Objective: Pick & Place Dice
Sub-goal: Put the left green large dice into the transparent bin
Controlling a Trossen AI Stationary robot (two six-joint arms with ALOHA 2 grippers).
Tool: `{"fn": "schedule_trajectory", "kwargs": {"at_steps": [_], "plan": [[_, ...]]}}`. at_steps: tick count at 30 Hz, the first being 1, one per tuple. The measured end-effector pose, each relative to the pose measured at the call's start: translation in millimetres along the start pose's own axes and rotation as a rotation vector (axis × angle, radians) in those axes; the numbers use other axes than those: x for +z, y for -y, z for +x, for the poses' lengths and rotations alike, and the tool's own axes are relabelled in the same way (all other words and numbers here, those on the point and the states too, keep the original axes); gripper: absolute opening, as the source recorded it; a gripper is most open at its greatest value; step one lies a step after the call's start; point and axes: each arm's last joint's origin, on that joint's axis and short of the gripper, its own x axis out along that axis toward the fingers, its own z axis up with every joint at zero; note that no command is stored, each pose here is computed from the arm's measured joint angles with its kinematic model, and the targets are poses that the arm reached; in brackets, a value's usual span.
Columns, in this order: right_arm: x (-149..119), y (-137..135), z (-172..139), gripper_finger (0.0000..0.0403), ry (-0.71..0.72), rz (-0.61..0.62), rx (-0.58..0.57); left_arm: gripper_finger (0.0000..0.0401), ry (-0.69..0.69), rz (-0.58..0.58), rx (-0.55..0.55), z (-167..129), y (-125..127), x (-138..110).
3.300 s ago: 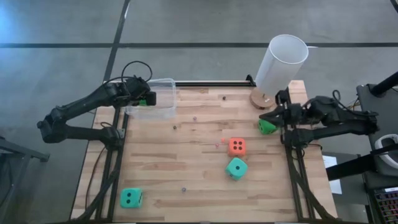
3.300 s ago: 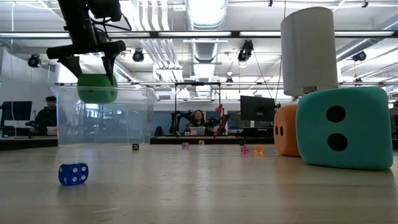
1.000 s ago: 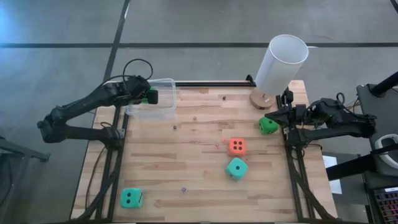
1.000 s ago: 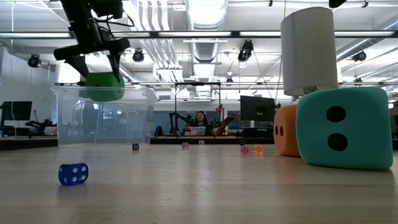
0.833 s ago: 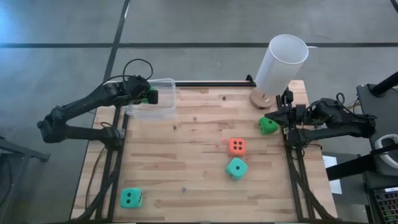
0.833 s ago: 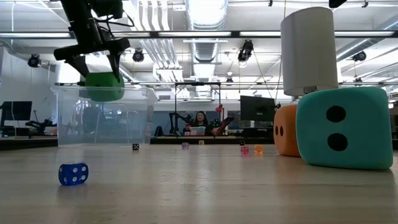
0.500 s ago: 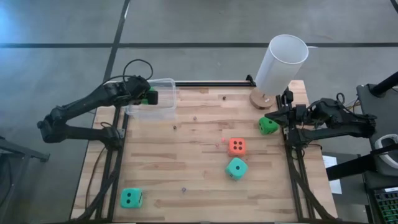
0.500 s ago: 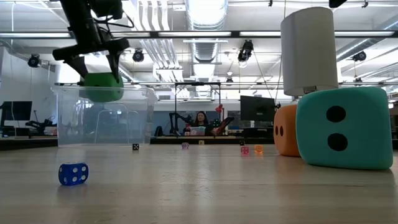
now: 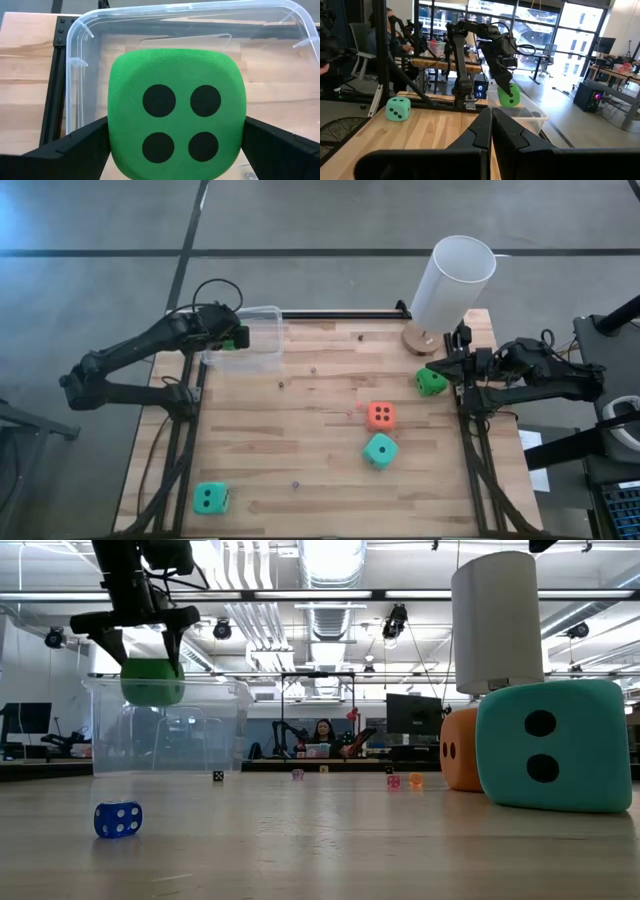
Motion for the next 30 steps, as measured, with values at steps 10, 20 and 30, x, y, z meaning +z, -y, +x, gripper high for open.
{"fn": "schedule_trajectory", "kwargs": {"at_steps": [10,20,30], "plan": [[0.0,0.0,0.0,0.0008,0.000,0.000,0.000,0.0367,0.013,-0.044,-0.009,-0.2,0.8,1.1],[0.0,-0.1,0.0,0.0008,0.000,0.000,0.001,0.0387,0.007,-0.086,-0.002,-0.2,0.1,0.5],[0.0,-0.1,0.0,0.0008,0.000,0.000,0.001,0.0388,-0.001,-0.104,0.010,0.2,-1.6,0.4]]}}
